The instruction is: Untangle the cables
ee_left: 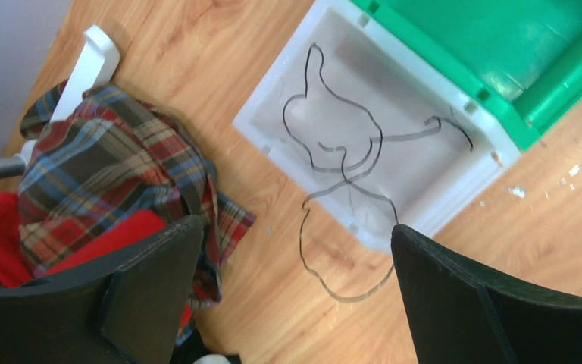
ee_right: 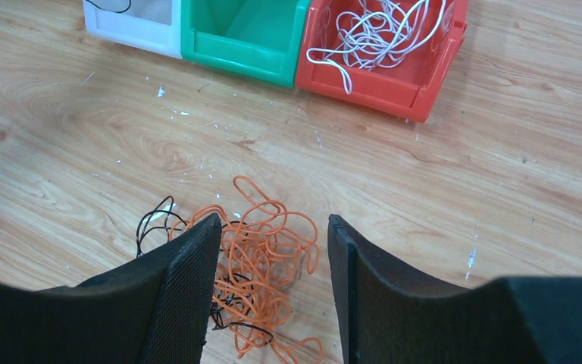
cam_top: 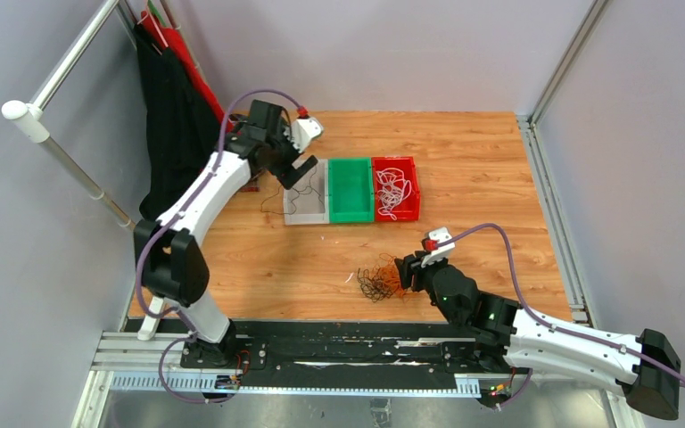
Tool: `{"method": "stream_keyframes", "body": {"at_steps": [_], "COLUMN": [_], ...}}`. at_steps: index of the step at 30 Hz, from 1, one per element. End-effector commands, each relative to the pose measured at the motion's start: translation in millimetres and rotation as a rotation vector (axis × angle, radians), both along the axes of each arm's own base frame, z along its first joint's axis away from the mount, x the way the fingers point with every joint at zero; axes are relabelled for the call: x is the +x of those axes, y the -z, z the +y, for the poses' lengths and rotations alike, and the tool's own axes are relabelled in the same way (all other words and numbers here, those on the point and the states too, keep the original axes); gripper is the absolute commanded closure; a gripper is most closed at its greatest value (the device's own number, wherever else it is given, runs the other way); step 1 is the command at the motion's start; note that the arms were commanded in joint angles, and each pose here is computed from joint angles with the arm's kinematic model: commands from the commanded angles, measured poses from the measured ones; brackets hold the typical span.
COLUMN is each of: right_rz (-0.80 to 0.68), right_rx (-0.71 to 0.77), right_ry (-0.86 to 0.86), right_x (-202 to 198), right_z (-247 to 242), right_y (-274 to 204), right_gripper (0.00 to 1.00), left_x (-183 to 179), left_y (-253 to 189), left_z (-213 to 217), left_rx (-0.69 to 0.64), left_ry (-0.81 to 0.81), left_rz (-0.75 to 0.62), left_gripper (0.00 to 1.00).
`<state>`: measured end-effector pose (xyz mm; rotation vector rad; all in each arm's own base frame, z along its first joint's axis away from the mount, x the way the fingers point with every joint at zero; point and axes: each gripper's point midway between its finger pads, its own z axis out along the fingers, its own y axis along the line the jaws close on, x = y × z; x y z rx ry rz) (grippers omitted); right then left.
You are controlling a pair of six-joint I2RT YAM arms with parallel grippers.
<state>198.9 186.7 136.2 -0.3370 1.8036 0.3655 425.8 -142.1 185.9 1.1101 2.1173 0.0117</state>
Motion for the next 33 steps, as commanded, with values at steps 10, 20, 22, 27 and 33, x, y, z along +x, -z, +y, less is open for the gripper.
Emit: {"method": "stream_keyframes", "body": {"at_steps": [10,20,22,27,33], "right_rz": [-0.005,-0.005,-0.005,-0.003,-0.002], "right_rx": [0.023,0.034,0.037,0.038,0.039], "right_ry": [0.000,0.000,-0.003,-0.004,-0.004], "right_x": [2.0,2.9,3.2,3.8,3.8], "right_z": [3.2,6.2,7.7,9.5,9.9], "right_y": [-11.2,-11.9,-12.7,-11.0,-9.0], "right_gripper": [0.46,0.48,0.49,0.52,0.54], "left_x": [-83.0,-48.5,-37.5,-29.8,-38.8], "left_y": [70.2,95.2,89.1,70.7,60.2], "left_z": [62.8,87.9,88.0,73.1,43.0], "left_rx": [0.168,0.323,0.315,0.255,0.183], "left_ry": [0.205,0.134,0.097,0.085,0.129], "left_rz": [0.200,0.081,0.027,-0.035,-0.017], "left_gripper": [0.12,0.36,0.50,0.87,0.97]}}
